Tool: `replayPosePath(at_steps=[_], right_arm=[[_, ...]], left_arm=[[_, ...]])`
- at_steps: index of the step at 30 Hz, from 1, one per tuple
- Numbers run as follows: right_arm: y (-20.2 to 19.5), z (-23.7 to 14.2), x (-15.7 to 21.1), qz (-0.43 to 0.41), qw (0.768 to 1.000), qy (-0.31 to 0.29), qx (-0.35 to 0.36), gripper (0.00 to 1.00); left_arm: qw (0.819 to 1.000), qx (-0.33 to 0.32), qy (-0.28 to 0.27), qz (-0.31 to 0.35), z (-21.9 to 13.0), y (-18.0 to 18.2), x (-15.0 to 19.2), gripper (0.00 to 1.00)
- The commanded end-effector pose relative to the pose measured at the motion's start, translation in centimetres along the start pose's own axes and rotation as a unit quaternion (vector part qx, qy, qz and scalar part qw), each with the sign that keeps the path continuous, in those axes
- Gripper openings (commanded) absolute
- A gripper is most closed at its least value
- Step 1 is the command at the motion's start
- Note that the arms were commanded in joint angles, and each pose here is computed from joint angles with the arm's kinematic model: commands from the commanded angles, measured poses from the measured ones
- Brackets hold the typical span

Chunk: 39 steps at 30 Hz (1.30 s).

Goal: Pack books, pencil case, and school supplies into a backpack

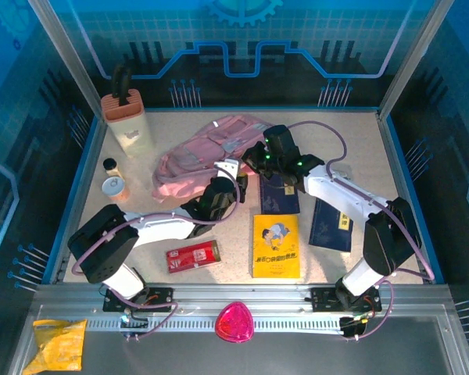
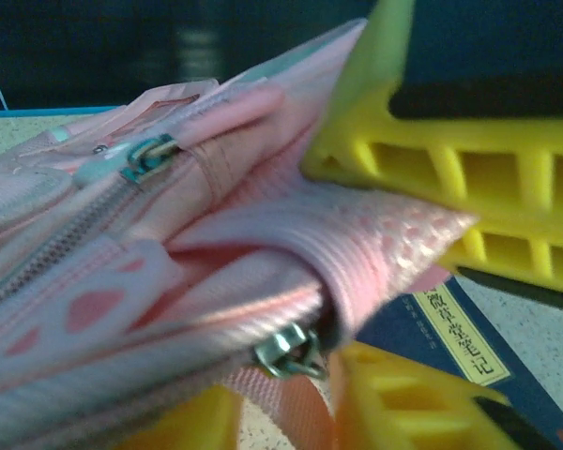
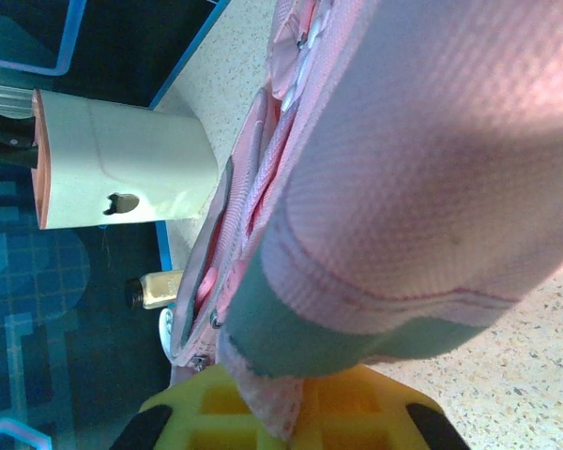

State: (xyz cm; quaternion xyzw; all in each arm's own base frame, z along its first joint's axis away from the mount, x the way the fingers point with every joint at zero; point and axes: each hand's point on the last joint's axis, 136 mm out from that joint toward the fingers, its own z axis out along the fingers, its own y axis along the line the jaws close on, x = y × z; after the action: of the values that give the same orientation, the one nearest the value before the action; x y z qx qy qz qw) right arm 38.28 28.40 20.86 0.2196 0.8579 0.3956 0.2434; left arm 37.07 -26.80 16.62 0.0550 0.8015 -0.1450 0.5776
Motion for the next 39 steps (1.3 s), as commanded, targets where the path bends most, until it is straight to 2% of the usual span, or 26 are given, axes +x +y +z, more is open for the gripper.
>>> replayPosePath(at_steps=[1, 5, 7, 13, 16, 24, 26, 31, 37, 39], right_arm=[[2.2, -1.2, 1.8, -0.012, 0.999, 0.024, -0.037, 0.00], [2.4, -1.4, 1.2, -0.018, 0.999, 0.017, -0.037, 0.00], [2.6, -1.5, 0.6, -0.017, 0.999, 0.015, -0.041, 0.00], [2.4, -1.7, -1.6, -0.025, 0.999, 0.005, -0.041, 0.00], [2.4, -1.5, -2.7, -0.030, 0.999, 0.007, -0.044, 0.00], [1.7, -1.0, -5.2, -0.047, 0.998, 0.008, -0.037, 0.00], [1.2, -0.8, -5.7, -0.045, 0.998, 0.007, -0.033, 0.00], [0.4, 0.7, -7.6, -0.051, 0.998, 0.017, -0.021, 0.00], [0.0, 2.8, -8.3, -0.074, 0.997, 0.035, -0.001, 0.00], [-0.4, 3.2, -8.3, -0.079, 0.996, 0.039, 0.005, 0.08]], left_arm=[[0.998, 0.002, -0.051, -0.023, 0.3, -0.2, -3.8, 0.21], [0.999, -0.008, -0.034, -0.024, 0.2, 0.5, -3.4, 0.04], [0.999, -0.005, -0.025, -0.030, -0.2, 0.8, -3.1, 0.00], [0.995, -0.040, 0.056, -0.077, -2.0, 4.1, -0.7, 0.00], [0.991, -0.035, 0.092, -0.096, -3.6, 5.2, 0.8, 0.00], [0.965, -0.053, 0.210, -0.145, -6.8, 9.1, 5.0, 0.00], [0.960, -0.054, 0.225, -0.156, -7.4, 9.6, 5.7, 0.00], [0.959, -0.004, 0.233, -0.160, -8.0, 8.2, 6.2, 0.00], [0.952, 0.050, 0.236, -0.189, -6.9, 4.8, 5.3, 0.00], [0.951, 0.058, 0.240, -0.186, -6.4, 3.8, 5.1, 0.00]])
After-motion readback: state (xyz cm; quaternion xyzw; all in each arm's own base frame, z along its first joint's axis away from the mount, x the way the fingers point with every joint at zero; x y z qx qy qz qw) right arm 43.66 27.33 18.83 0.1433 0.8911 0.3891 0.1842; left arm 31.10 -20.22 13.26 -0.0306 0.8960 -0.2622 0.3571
